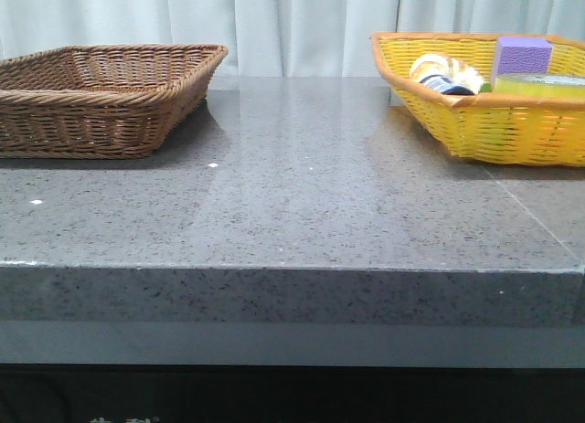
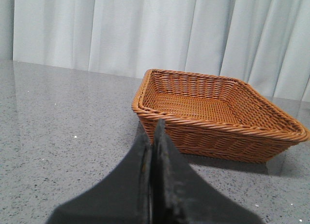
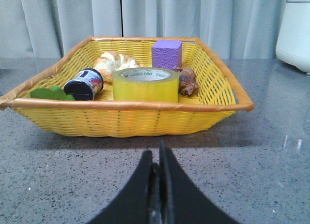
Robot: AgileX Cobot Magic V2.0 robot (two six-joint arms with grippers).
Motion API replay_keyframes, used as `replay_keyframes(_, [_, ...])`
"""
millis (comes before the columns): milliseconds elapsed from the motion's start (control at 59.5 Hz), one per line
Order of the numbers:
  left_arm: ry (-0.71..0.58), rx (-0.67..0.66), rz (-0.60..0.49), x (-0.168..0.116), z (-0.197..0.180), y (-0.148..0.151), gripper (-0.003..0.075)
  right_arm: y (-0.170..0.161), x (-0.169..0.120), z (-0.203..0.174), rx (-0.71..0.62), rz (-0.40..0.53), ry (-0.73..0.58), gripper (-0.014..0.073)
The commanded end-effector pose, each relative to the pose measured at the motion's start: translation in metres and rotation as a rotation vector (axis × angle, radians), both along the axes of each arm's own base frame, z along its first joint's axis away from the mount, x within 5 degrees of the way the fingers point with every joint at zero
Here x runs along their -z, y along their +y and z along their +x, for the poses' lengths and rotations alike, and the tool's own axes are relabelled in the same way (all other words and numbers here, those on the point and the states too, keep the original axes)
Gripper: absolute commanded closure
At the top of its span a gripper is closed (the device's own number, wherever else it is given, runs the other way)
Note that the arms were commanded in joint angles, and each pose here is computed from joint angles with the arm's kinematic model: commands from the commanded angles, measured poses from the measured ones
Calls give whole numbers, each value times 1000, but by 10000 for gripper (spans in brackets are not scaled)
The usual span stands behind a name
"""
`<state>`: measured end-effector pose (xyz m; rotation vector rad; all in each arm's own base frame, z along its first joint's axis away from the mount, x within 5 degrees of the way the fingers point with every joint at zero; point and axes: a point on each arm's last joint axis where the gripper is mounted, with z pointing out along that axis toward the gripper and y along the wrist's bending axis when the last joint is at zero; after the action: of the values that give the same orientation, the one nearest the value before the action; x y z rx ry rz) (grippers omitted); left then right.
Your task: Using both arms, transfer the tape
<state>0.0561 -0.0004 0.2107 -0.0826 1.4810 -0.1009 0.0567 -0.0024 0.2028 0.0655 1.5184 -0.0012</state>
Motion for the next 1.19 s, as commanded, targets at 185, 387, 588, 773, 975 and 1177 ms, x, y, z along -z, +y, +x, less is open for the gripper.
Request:
replay_keyframes(185, [-60, -3, -14, 4, -1, 0, 740, 0, -18, -5, 6, -10, -136, 664])
replay_keyframes(387, [-60, -3, -14, 4, -1, 0, 740, 0, -18, -5, 6, -10, -136, 664])
replay_keyframes(588, [-64, -3, -14, 4, -1, 0, 740, 0, -18, -5, 6, -10, -143, 664])
replay_keyframes(773, [-120, -5, -14, -3, -2, 1, 740, 0, -22, -6, 8, -11, -182, 664])
replay_keyframes(975, [-106, 1, -14, -41, -10, 0, 740, 0, -45, -12, 4, 1, -210, 664])
replay_keyframes(1177, [-61, 2, 9, -102, -16, 0, 740, 2, -98, -30, -10, -3, -204, 664])
